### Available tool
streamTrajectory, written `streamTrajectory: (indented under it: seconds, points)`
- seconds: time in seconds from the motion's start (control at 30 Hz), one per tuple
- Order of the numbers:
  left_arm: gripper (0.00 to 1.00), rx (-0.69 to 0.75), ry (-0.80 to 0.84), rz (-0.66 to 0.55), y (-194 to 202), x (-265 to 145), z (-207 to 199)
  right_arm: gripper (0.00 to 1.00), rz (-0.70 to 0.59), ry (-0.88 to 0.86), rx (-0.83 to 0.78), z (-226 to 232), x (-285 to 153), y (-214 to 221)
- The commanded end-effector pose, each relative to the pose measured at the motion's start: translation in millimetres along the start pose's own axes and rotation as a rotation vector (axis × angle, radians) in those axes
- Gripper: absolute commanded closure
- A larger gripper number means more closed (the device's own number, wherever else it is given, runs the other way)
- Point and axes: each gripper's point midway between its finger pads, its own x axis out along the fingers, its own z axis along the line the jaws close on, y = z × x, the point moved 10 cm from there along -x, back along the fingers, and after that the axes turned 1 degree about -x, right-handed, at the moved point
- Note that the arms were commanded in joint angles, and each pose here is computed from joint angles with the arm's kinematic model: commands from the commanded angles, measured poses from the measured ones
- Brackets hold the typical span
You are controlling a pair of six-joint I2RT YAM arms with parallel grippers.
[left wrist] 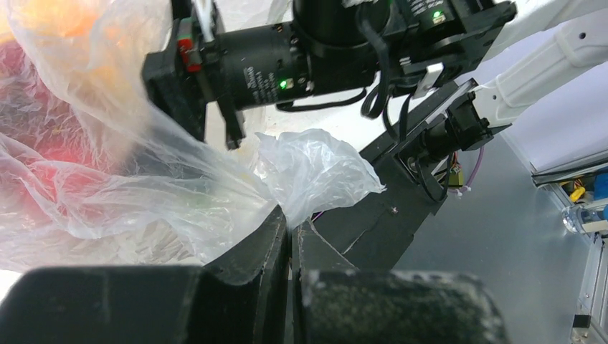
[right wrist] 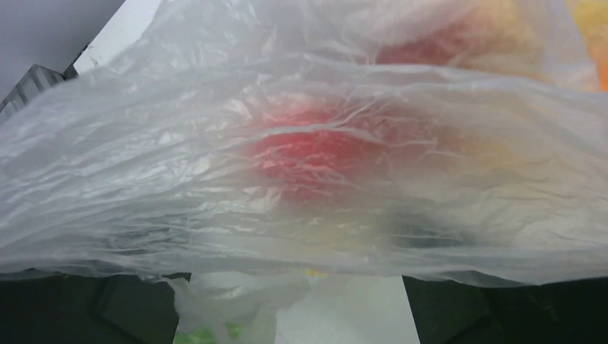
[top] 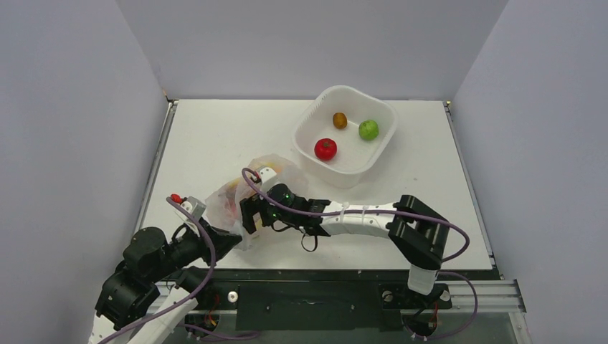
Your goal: Take the fake fruits out of the plastic bag
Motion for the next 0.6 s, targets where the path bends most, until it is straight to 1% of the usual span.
streamTrajectory:
  seconds: [0.0, 0.1, 0.13, 0.23, 0.27, 0.3, 0.33, 0.37, 0.4, 0.43, 0.47, 0.53, 0.57]
  points:
    - [1.00, -0.010, 0.007, -0.046, -4.2, -2.0, -2.7, 0.00, -0.112, -0.027, -0.011, 25.0, 21.3, -24.7]
    - [1.00, -0.010, 0.026, -0.047, -3.3, -0.1, -3.0, 0.00, -0.137, 0.036, -0.009, 23.5, 38.1, -22.3]
    - [1.00, -0.009, 0.028, -0.046, -3.2, -0.1, -3.1, 0.00, -0.130, 0.071, -0.015, 20.0, 46.9, -14.2]
    - [1.00, -0.003, 0.037, -0.042, -3.2, 0.3, -3.5, 0.00, -0.139, 0.086, -0.041, 19.3, 65.3, -7.4]
    - [1.00, -0.004, 0.043, -0.037, -2.5, 0.8, -3.5, 0.00, -0.125, 0.103, -0.050, 16.9, 73.8, 1.0]
    - [1.00, -0.004, 0.044, -0.036, -2.5, 1.3, -3.5, 0.00, -0.129, 0.106, -0.054, 19.3, 78.8, -0.5]
    - [1.00, -0.003, 0.048, -0.033, -2.2, 1.3, -3.6, 0.00, -0.105, 0.122, -0.056, 16.2, 87.3, 8.2]
    - [1.00, -0.003, 0.047, -0.032, -1.8, 1.4, -3.4, 0.00, -0.111, 0.114, -0.048, 20.0, 92.6, 4.3]
    - [1.00, -0.002, 0.048, -0.034, -1.7, 1.1, -3.4, 0.00, -0.082, 0.118, -0.051, 17.5, 100.6, 13.9]
    - [1.00, -0.002, 0.049, -0.035, -1.6, 0.9, -3.5, 0.01, -0.088, 0.111, -0.045, 21.0, 104.2, 10.8]
    - [1.00, -0.004, 0.049, -0.036, -1.6, 0.7, -3.6, 0.02, -0.067, 0.118, -0.048, 19.2, 108.8, 17.4]
    - [1.00, -0.006, 0.050, -0.041, -0.9, -0.2, -3.7, 0.12, -0.059, 0.122, -0.050, 20.5, 112.3, 17.6]
    - [1.00, -0.007, 0.051, -0.041, -0.7, -0.7, -3.9, 0.22, -0.063, 0.127, -0.050, 20.9, 111.1, 15.6]
